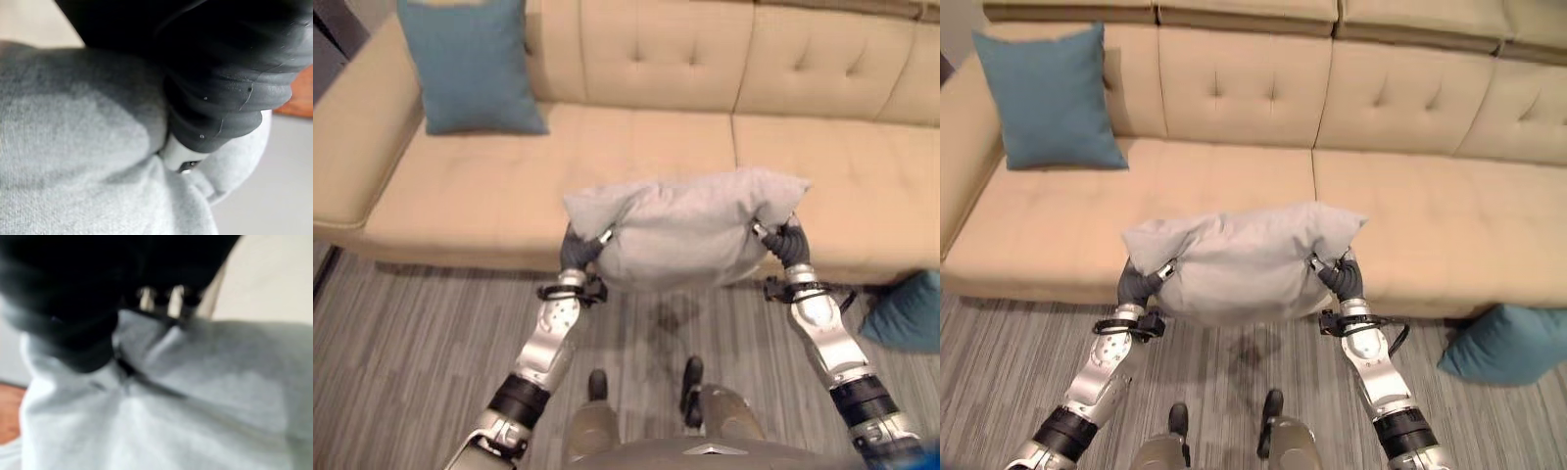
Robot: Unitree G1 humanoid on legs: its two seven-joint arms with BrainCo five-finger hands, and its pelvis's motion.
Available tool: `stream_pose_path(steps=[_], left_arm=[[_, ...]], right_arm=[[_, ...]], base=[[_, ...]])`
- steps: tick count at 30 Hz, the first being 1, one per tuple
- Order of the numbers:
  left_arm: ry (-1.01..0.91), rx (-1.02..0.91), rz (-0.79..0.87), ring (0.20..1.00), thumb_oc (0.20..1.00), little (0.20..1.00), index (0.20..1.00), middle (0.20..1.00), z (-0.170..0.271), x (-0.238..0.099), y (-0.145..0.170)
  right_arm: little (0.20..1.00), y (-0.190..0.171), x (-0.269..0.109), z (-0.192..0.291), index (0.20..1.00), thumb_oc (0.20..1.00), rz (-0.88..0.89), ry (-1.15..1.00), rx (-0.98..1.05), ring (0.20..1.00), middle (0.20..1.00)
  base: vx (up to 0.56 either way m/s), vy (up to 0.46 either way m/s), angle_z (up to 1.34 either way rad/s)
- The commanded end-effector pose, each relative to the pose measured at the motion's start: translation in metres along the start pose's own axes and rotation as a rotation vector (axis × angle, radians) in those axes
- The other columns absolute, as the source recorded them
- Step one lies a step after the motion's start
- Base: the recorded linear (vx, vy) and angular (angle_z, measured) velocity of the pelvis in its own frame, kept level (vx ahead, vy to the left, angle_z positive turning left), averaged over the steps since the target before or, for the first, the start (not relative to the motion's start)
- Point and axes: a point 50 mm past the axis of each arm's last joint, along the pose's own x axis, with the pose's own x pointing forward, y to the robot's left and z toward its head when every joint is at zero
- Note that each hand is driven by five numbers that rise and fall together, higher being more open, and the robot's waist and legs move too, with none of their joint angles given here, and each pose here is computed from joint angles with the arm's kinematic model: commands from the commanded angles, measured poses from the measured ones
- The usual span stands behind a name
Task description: Pick up all the scattered cushions and arrange them neatly on the sofa.
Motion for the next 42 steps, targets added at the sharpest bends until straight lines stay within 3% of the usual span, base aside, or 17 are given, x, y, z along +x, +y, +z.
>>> stream_pose_path(steps=[1, 19, 42], left_arm=[[-0.126, -0.036, -0.078, 0.2, 0.2, 0.2, 0.2, 0.2, 0.021, 0.004, -0.014], [-0.062, 0.044, -0.111, 0.2, 0.2, 0.2, 0.2, 0.2, 0.01, -0.007, -0.006], [0.002, -0.039, -0.204, 0.2, 0.2, 0.2, 0.2, 0.2, -0.004, -0.009, -0.032]], right_arm=[[0.2, -0.011, 0.005, 0.029, 0.2, 0.2, -0.041, -0.164, 0.033, 0.2, 0.2], [0.2, 0.0, 0.014, 0.04, 0.2, 0.2, 0.007, -0.201, 0.082, 0.2, 0.2], [0.2, -0.024, 0.002, 0.025, 0.2, 0.2, -0.03, -0.131, 0.016, 0.2, 0.2]], base=[[0.11, 0.033, 0.05], [0.15, 0.157, -0.27], [0.21, -0.102, 0.26]])
